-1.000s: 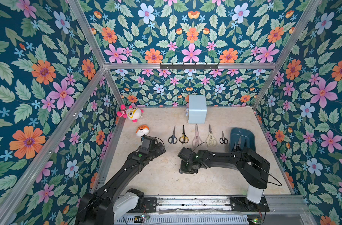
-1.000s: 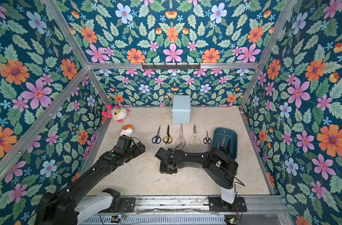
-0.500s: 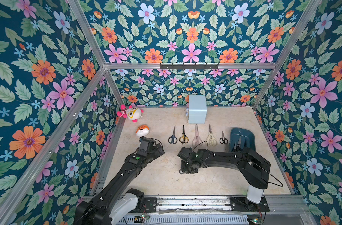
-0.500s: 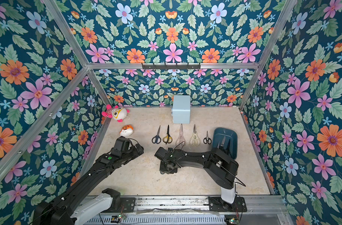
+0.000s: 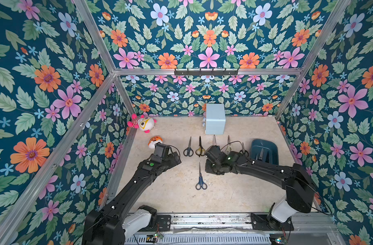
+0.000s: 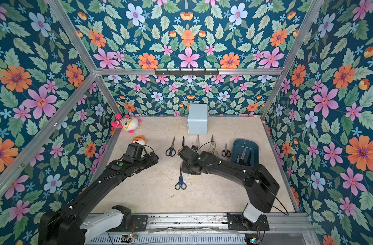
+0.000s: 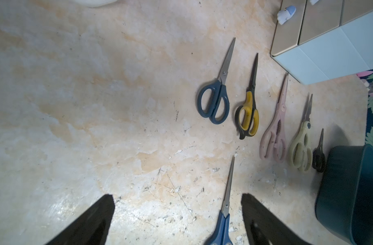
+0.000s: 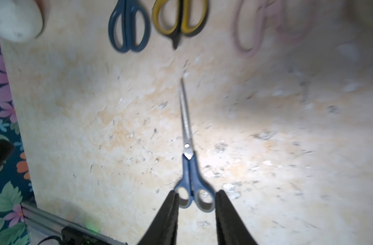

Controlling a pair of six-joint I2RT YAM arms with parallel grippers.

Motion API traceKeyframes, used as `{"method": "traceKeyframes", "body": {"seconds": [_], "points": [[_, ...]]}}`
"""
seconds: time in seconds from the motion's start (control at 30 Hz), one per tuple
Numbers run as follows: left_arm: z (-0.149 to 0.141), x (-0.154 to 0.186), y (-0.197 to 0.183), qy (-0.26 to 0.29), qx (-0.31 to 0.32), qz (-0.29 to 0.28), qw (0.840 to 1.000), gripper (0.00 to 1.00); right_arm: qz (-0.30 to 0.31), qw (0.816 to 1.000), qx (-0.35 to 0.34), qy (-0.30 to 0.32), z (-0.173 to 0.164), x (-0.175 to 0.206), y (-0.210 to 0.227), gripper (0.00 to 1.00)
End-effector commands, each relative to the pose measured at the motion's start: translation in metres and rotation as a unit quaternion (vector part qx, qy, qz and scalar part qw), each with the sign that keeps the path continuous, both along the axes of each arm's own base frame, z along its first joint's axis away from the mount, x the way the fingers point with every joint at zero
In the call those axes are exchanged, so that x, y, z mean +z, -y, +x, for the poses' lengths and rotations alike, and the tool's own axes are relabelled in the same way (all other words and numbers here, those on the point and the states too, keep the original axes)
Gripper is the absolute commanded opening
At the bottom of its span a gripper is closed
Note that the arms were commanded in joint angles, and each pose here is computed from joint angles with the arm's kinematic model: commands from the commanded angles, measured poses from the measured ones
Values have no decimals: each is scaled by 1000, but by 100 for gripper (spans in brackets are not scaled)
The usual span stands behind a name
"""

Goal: Take the scissors out of the storage box
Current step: Pick up the scissors from the storage box.

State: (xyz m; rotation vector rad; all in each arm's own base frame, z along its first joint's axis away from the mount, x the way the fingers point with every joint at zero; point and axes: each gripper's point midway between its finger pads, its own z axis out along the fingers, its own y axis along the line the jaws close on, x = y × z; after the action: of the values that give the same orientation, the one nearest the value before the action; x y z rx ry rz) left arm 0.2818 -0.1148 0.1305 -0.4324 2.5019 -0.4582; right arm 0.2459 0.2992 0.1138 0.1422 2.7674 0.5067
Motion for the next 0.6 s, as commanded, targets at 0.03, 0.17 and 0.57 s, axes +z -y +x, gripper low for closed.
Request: {"method": "traceKeyframes", "body": {"seconds": [0.03,0.17,0.57], "points": [[13,5,17,16,-24,-23,999,97,-62,997,-42,10,22,1,79,34],[24,1,30,18,-34,-32,999,97,-71,992,-105,8,38,5,151,34],[55,-15,74,28,-83,-36,995,97,-104,968,-226,-34,41,-23,286,34]]}}
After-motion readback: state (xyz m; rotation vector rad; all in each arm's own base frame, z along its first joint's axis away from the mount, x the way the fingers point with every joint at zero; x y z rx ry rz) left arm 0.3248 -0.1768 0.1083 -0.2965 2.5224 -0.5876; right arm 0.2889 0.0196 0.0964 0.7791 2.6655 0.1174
